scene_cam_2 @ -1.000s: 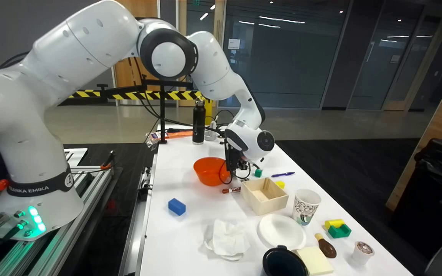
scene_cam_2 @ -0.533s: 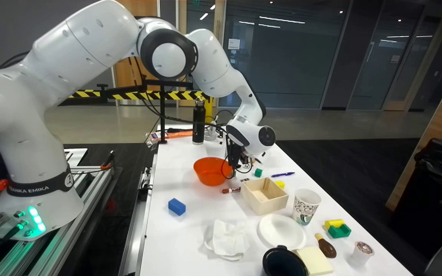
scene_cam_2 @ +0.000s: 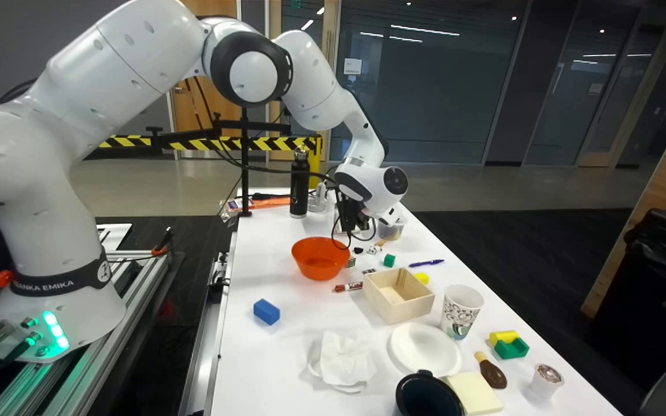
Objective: Put the marker inside the box
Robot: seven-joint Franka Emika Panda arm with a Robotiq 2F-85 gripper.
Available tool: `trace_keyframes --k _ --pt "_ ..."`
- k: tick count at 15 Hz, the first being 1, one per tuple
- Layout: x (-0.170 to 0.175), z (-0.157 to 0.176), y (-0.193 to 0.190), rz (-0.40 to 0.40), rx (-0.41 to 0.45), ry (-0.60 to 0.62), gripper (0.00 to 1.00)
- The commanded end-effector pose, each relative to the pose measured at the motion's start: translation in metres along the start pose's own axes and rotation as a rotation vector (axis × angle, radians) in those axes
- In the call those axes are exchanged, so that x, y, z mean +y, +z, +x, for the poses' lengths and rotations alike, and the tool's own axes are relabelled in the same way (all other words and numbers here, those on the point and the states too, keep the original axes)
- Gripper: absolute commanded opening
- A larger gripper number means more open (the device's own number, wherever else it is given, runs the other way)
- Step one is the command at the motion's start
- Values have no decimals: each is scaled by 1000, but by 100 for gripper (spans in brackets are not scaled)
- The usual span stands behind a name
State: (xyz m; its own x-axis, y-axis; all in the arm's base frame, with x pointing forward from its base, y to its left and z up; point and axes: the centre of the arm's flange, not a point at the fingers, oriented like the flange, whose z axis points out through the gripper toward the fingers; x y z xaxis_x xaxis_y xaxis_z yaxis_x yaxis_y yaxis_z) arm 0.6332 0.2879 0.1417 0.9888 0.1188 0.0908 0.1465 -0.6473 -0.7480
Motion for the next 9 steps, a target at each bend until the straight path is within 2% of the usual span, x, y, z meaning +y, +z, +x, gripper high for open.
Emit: trace_keyframes --k 1,3,9 --pt "-30 -4 7 -102 -33 -21 2" --pt "-45 -4 13 -169 -42 -47 2" --pt "-87 -5 22 -302 -55 -111 2"
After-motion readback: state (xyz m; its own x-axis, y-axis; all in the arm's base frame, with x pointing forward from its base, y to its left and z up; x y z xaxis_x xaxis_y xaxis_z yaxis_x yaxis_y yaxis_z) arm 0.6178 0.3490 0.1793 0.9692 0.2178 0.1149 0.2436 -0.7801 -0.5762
